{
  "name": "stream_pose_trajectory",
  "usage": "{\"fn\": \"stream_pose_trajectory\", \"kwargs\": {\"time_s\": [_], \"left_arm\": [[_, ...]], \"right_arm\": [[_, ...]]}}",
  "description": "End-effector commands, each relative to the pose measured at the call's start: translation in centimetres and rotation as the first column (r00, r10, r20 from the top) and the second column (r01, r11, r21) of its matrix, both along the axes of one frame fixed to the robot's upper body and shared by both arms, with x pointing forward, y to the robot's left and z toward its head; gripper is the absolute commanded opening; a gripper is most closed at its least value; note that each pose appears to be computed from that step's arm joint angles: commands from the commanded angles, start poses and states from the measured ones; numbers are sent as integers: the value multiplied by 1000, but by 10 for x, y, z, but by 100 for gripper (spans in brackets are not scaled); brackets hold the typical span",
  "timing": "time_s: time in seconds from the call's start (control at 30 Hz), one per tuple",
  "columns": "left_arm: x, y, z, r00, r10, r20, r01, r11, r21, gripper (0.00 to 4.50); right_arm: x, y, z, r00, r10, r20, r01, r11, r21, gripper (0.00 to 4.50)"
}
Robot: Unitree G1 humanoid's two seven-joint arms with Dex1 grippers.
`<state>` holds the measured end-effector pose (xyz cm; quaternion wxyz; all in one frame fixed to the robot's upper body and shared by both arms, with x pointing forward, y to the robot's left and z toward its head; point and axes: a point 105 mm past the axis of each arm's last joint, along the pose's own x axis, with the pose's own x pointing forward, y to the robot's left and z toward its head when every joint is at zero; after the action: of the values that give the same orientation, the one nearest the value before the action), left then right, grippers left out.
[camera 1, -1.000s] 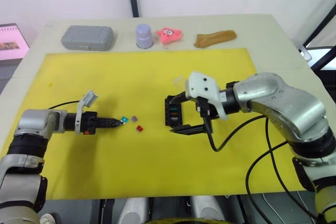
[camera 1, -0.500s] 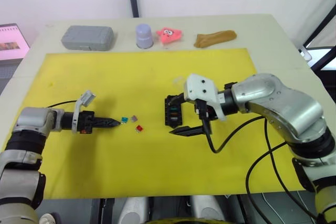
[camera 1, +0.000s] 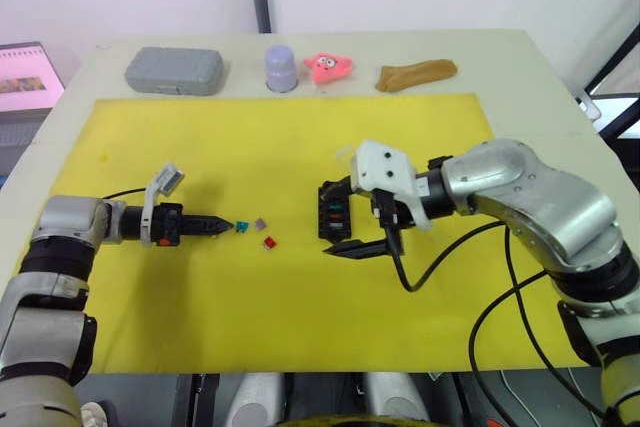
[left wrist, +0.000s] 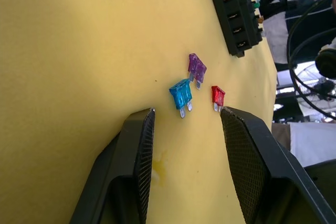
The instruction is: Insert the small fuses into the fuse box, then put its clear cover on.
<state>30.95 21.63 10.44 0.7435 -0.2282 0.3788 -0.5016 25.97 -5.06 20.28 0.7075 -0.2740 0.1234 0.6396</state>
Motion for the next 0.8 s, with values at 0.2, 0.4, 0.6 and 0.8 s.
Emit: {"fn": "stream_pose_trajectory", "kwargs": {"time_s": [0.2, 0.4, 0.6, 0.8], "left_arm": [[0, -11, 3, 997, -71, 4, 71, 997, 5, 209], [2, -17, 1, 995, -99, 8, 99, 995, 15, 209], [7, -22, -1, 995, -103, 11, 103, 995, 15, 209], [9, -27, -1, 994, -112, 15, 112, 994, 6, 209]], "right_arm": [[-2, 2, 9, 998, 19, 53, -19, 1000, 3, 450], [-1, 3, 9, 998, 16, 57, -16, 1000, 2, 450], [-1, 3, 8, 998, 14, 61, -14, 1000, 1, 450], [-1, 2, 9, 998, 13, 65, -13, 1000, -2, 450]]}}
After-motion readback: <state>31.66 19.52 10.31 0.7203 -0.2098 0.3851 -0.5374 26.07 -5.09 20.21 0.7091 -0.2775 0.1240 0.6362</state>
